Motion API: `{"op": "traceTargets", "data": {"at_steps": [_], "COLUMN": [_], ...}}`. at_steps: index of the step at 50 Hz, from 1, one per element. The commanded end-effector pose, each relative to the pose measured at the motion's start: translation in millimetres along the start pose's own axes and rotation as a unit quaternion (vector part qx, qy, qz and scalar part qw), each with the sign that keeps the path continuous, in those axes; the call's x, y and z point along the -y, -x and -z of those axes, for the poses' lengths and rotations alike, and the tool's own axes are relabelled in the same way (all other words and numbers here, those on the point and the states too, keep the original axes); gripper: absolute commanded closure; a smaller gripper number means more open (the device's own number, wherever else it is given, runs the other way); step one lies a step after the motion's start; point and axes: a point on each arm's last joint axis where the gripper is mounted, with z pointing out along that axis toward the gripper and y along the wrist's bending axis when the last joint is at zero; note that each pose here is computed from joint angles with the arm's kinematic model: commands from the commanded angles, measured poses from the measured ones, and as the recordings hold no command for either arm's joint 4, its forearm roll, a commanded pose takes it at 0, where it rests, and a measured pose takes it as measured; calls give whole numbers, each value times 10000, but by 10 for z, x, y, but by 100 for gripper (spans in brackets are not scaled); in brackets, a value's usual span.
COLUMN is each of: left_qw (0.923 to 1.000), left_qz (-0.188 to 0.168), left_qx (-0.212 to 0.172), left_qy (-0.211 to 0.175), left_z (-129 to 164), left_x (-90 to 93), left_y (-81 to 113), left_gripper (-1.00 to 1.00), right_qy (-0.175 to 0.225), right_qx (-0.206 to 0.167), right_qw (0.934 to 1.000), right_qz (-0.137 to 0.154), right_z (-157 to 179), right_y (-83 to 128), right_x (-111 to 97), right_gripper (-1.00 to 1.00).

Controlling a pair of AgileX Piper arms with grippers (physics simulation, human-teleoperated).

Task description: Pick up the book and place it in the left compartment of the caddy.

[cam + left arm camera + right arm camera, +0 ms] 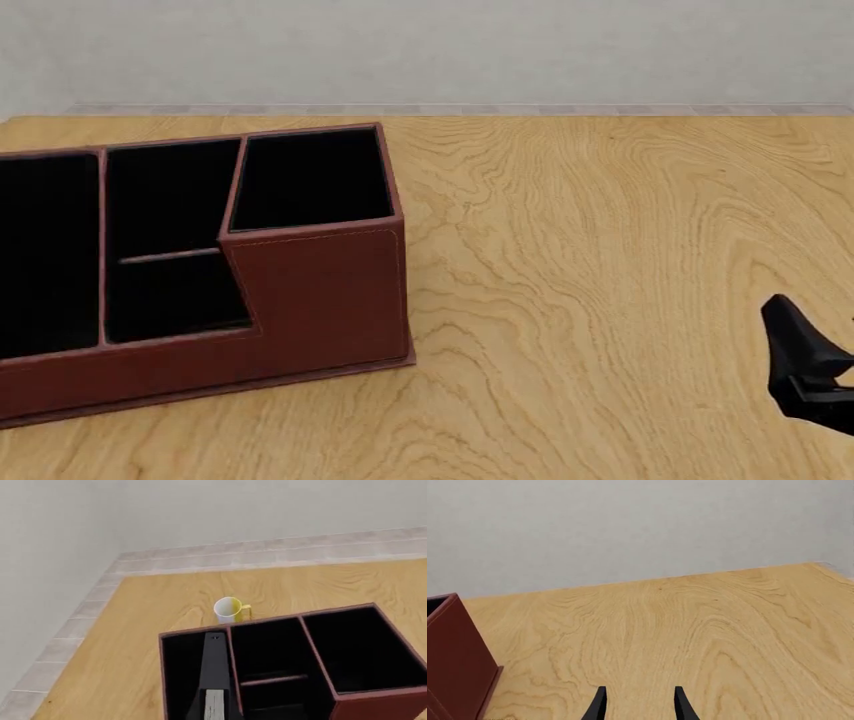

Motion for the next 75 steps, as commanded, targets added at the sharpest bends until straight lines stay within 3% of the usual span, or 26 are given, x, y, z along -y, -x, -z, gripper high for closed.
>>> {"op": "traceTargets", "data": {"at_steps": [1, 3, 7, 8, 10, 11, 13, 14, 16, 26, 32, 41, 43, 58, 68, 75], "left_qw": [9958, 9945, 9915, 9891, 9815, 9794, 9758, 9692, 9672, 9557, 9524, 9552, 9524, 9527, 9501, 9433], "left_qz": [-423, -145, -27, -87, 211, 179, 334, 398, 437, 9, 95, -135, 7, -97, -205, -197], "left_qx": [-713, -913, -1140, -1340, -1761, -1904, -1997, -2293, -2331, -2900, -3020, -2939, -3037, -3035, -3109, -3313], "left_qy": [393, 491, 622, 604, 727, 646, 823, 812, 913, 498, 407, 323, 274, 135, 146, -4], "left_z": [-349, -449, -617, -698, -892, -953, -1010, -1123, -1141, -1272, -1311, -1249, -1282, -1268, -1285, -1332], "left_x": [-130, -195, -319, -343, -456, -453, -551, -603, -663, -601, -571, -537, -506, -443, -463, -389], "left_y": [23, 126, 350, 336, 342, 338, 375, 350, 357, 228, 244, 270, 251, 260, 149, -10], "left_gripper": [100, 100, 100, 100, 100, 100, 100, 100, 100, 100, 100, 100, 100, 100, 100, 100], "right_qy": [22, 28, 51, 63, 87, 86, 88, 80, 79, 154, 149, 148, 146, 141, 135, 128], "right_qx": [-41, -42, -54, -61, -81, -86, -93, -91, -90, -23, -44, -53, -59, -56, -54, -44], "right_qw": [10000, 10000, 9999, 9999, 9998, 9998, 9998, 9998, 9998, 9998, 9998, 9998, 9999, 9999, 9999, 9999], "right_qz": [41, 50, 103, 121, 150, 156, 159, 169, 169, 114, 100, 74, 64, 44, 33, 28], "right_z": [-22, -20, -20, -22, -31, -36, -41, -41, -41, 0, -4, -20, -24, -27, -24, -22], "right_y": [-5, -5, -8, -9, -11, -11, -12, -12, -13, -3, -6, -6, -8, -7, -7, -5], "right_x": [-4, -5, -8, -10, -14, -14, -14, -13, -13, -24, -23, -24, -23, -23, -22, -20], "right_gripper": [-100, -100, -100, -100, -100, -100, -100, -100, -100, -100, -100, -100, -100, -100, -100, -100]}}
